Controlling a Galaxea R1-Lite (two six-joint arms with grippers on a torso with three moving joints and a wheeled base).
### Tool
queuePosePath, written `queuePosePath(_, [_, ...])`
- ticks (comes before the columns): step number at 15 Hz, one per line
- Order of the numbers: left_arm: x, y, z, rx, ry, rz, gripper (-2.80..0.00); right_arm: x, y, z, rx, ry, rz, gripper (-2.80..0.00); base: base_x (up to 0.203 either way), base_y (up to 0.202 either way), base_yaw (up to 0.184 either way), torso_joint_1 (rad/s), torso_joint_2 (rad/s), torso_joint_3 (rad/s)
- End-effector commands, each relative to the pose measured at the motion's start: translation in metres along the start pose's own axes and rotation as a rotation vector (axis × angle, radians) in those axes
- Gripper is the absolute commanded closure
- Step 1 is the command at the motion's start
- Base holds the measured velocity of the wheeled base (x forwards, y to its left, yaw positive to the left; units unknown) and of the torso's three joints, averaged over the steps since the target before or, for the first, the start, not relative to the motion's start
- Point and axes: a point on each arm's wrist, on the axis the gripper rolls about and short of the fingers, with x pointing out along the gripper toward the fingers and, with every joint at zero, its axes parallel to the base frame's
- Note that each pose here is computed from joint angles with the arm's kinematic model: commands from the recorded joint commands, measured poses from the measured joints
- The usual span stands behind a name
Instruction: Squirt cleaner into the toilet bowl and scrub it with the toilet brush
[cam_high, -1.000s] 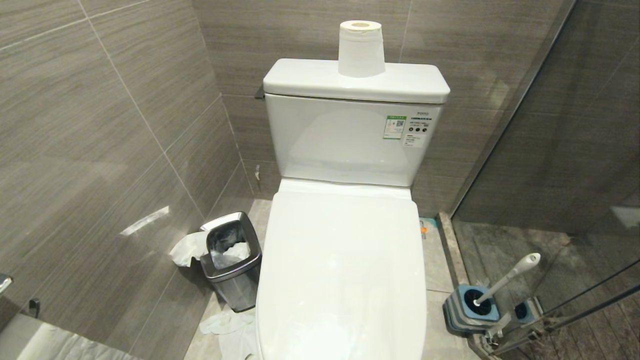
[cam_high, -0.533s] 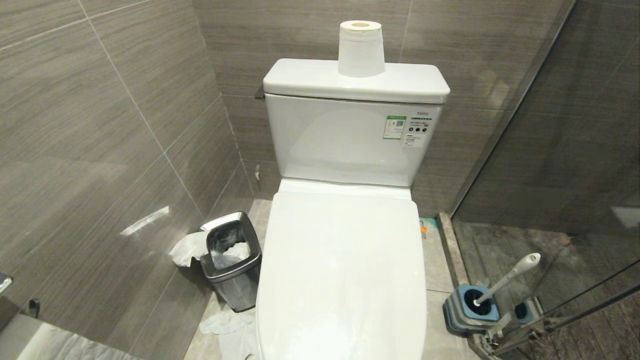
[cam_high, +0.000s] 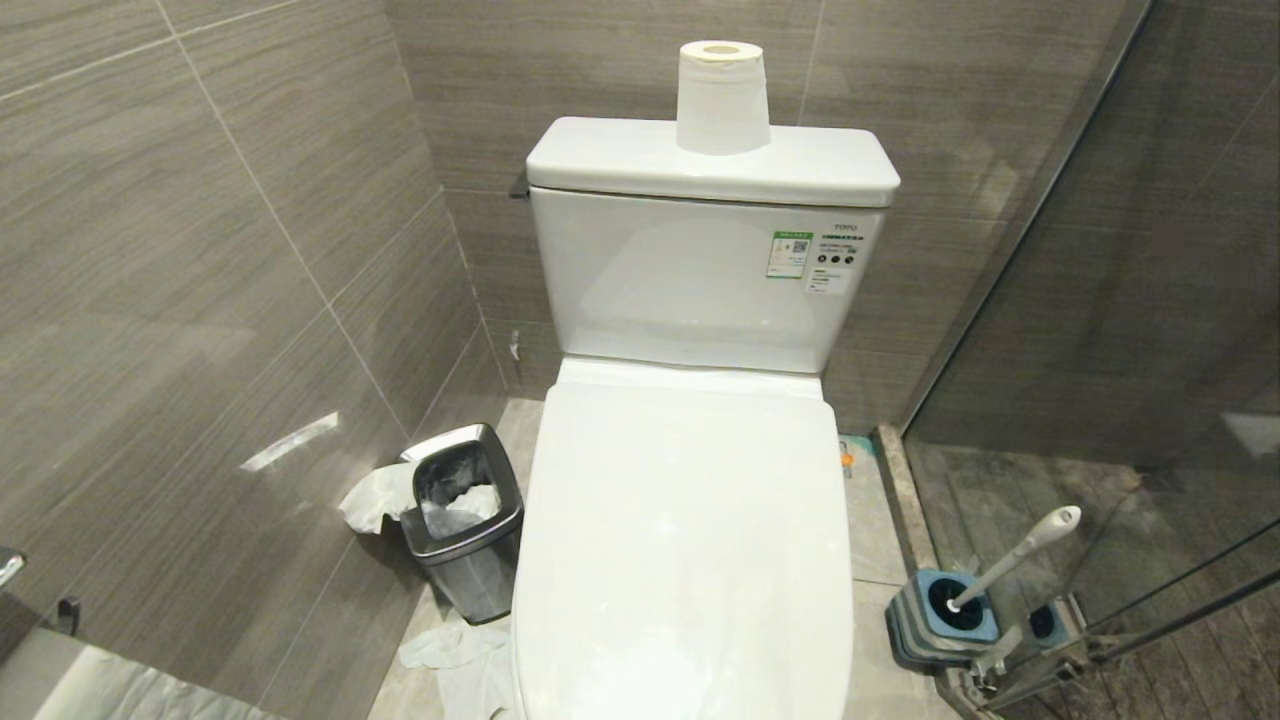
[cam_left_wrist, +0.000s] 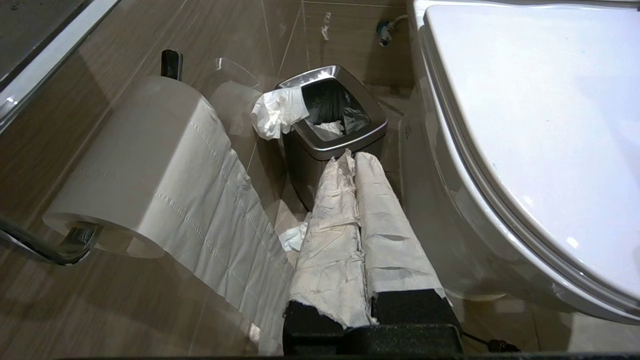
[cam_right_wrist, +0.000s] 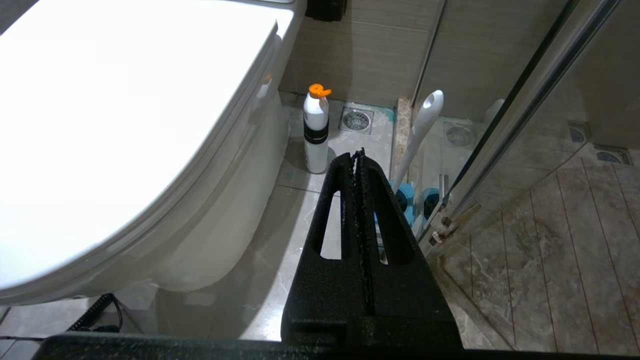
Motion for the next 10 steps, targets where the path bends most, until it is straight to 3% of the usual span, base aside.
queuePosePath(1, [0.0002, 0.0, -0.0004, 0.0, 0.003, 0.001, 0.0, 0.0, 0.0, 0.0, 0.0, 0.0, 0.001, 0.0, 0.0, 0.0, 0.0, 0.0, 0.0, 0.0])
queuePosePath(10, [0.0002, 0.0, -0.0004, 0.0, 0.003, 0.0, 0.0, 0.0, 0.0, 0.0, 0.0, 0.0, 0.001, 0.0, 0.0, 0.0, 0.0, 0.0, 0.0, 0.0])
